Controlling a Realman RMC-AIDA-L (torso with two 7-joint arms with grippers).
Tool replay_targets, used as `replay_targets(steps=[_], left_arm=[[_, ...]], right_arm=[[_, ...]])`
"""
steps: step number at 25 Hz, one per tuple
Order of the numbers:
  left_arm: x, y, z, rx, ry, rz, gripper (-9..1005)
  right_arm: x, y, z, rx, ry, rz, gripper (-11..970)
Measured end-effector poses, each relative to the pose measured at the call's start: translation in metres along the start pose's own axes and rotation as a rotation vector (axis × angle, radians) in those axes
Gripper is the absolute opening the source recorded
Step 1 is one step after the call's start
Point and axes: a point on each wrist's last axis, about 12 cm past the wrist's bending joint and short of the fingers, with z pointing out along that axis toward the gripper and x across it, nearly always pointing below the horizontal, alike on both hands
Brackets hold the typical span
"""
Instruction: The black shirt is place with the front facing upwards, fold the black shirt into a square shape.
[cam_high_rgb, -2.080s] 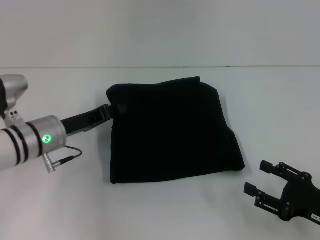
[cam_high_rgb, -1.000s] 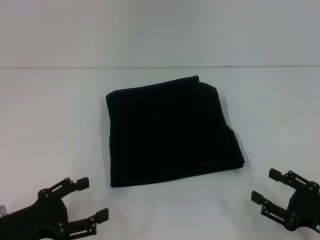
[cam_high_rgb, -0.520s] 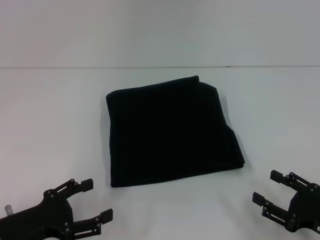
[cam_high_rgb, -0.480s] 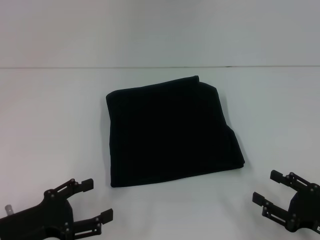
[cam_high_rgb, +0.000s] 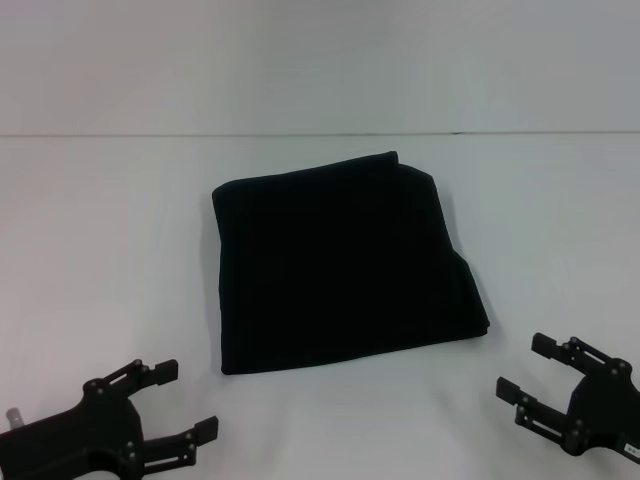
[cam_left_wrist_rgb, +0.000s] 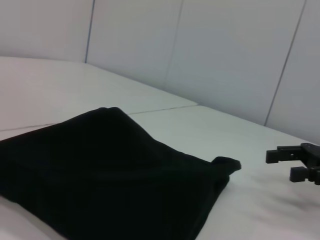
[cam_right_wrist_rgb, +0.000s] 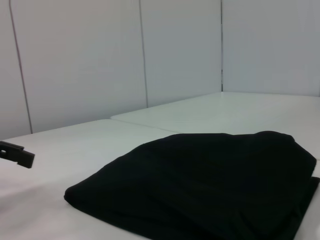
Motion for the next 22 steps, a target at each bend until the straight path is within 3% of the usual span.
replay_targets(steps=[12,22], left_arm=[[0.001,0.003,0.001,-0.022,0.011,-0.001,946],[0.001,0.003,0.001,-0.019,0.01,-0.001,946]], right_arm=[[-0.007,0.004,0.022,-0.074,-0.014,-0.016,775],[-0.009,0.003,0.025,-0.076,-0.015,-0.024,775]])
